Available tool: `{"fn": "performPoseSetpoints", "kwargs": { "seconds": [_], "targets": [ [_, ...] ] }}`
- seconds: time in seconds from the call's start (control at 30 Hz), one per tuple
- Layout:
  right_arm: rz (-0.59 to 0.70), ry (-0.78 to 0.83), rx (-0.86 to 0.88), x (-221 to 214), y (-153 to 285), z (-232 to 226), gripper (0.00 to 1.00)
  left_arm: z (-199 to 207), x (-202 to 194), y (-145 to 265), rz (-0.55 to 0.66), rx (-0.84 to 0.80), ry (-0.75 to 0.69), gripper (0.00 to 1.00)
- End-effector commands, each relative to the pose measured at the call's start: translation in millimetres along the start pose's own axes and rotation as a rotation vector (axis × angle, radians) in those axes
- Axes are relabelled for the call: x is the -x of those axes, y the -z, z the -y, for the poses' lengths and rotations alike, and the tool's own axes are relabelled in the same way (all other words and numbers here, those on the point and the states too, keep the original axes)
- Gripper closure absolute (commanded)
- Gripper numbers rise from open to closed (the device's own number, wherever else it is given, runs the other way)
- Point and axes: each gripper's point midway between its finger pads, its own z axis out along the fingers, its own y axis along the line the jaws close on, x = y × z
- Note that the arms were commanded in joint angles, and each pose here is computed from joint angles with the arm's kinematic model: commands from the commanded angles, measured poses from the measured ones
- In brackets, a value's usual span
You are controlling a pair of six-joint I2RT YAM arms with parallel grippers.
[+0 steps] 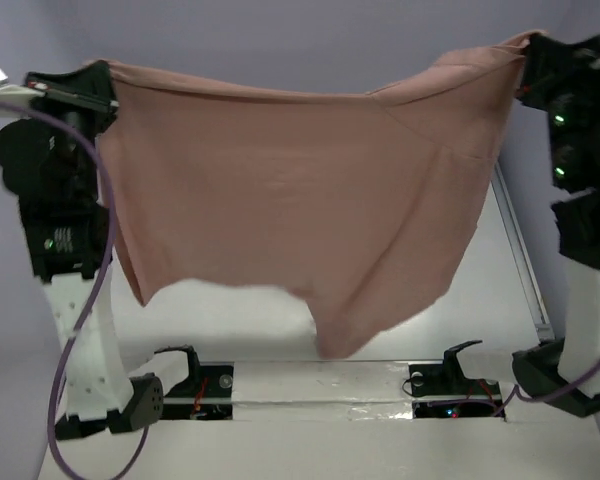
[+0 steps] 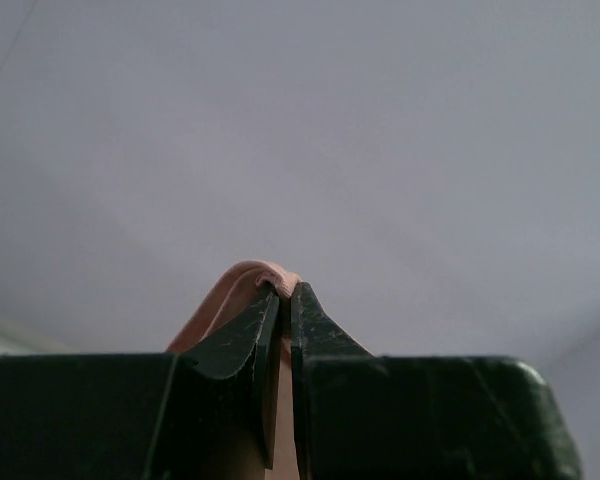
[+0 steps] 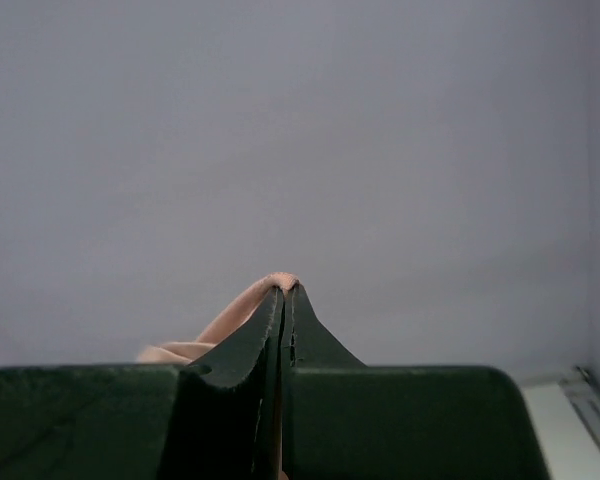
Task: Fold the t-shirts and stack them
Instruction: Flatten the tshirt out
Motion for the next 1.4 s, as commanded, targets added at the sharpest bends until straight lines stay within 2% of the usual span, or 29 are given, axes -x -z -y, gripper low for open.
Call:
{"fn": "performPoseSetpoints", "kwargs": {
  "seconds": [0.0,0.1,0.13,0.2,0.23,0.27,0.3,0.37,0.43,0.47,0.63,0.77,0.8,0.87,0.9,0.93,1.0,1.1,1.13,1.17,1.2,1.23,1.27,1.33,1.37],
  "targets": [
    [-0.111,0.153,-0.08,-83.8,-58.1,18.8,1.0,-70.2,-79.6,-44.5,-0.163,0.144,0.009,1.0],
    [-0.164,0.112,-0.077,-110.0,-86.3,39.1,1.0,-107.8,-128.1,-58.8,-0.265,0.195,0.012,1.0],
    [-0.205,0.109,-0.09,-134.8,-103.1,49.5,1.0,-128.4,-148.5,-65.6,-0.297,0.231,0.008,1.0],
    [-0.203,0.092,-0.087,-140.9,-122.5,61.4,1.0,-146.3,-165.6,-73.4,-0.317,0.26,0.006,1.0],
    [-0.244,0.101,-0.102,-169.6,-141.4,72.3,1.0,-156.7,-180.6,-84.6,-0.345,0.271,0.012,1.0],
    [-0.259,0.108,-0.117,-177.1,-149.2,81.7,1.0,-161.5,-185.7,-91.9,-0.353,0.283,0.013,1.0],
    [-0.219,0.101,-0.091,-160.9,-157.8,75.4,1.0,-178.2,-204.0,-102.0,-0.39,0.315,0.01,1.0],
    [-0.23,0.079,-0.096,-178.9,-174.8,87.0,1.0,-161.8,-199.8,-121.9,-0.379,0.271,0.021,1.0],
    [-0.176,0.051,-0.08,-158.7,-183.2,89.8,1.0,-171.8,-213.4,-138.7,-0.409,0.295,0.024,1.0],
    [-0.177,0.031,-0.082,-165.4,-191.8,94.8,1.0,-149.3,-193.1,-152.5,-0.366,0.247,0.032,1.0],
    [-0.015,-0.02,0.004,-100.7,-190.4,73.8,1.0,-98.0,-154.2,-180.0,-0.291,0.119,0.061,1.0],
    [-0.034,0.021,0.022,-93.5,-177.1,71.6,1.0,-82.5,-143.0,-180.7,-0.264,0.069,0.075,1.0],
    [-0.081,0.028,0.005,-110.8,-176.9,78.9,1.0,-88.5,-141.2,-181.1,-0.26,0.08,0.069,1.0],
    [-0.119,0.04,0.019,-115.4,-164.6,76.3,1.0,-107.6,-152.2,-177.2,-0.287,0.122,0.055,1.0],
    [-0.209,0.035,0.013,-151.6,-161.8,86.4,1.0,-114.3,-158.1,-174.1,-0.299,0.137,0.053,1.0],
    [-0.215,0.034,0.031,-145.1,-146.7,80.3,1.0,-127.5,-169.5,-164.4,-0.317,0.16,0.047,1.0],
    [-0.256,0.022,0.058,-163.5,-129.8,80.1,1.0,-142.0,-181.0,-149.8,-0.332,0.183,0.041,1.0],
    [-0.421,-0.029,0.081,-228.9,-74.4,90.8,1.0,-172.9,-202.6,-111.5,-0.36,0.233,0.007,1.0],
    [-0.546,-0.051,0.037,-284.5,-45.4,112.3,1.0,-172.1,-193.2,-98.9,-0.335,0.223,-0.005,1.0],
    [-0.592,-0.072,0.024,-302.8,-26.0,117.6,1.0,-208.4,-225.2,-74.3,-0.401,0.295,-0.02,1.0],
    [-0.595,-0.079,0.024,-302.6,-3.3,116.9,1.0,-218.7,-233.4,-61.1,-0.414,0.309,-0.03,1.0],
    [-0.646,-0.103,0.013,-323.1,17.0,122.4,1.0,-220.2,-231.0,-47.3,-0.398,0.306,-0.04,1.0],
    [-0.771,-0.162,-0.047,-373.5,56.7,140.0,1.0,-255.5,-262.7,-16.4,-0.47,0.379,-0.047,1.0],
    [-0.87,-0.22,-0.082,-402.1,100.3,145.9,1.0,-281.8,-275.0,10.4,-0.491,0.427,-0.037,1.0],
    [-0.968,-0.285,-0.153,-436.0,136.8,157.3,1.0,-308.4,-301.3,40.1,-0.558,0.489,-0.03,1.0]
  ]
}}
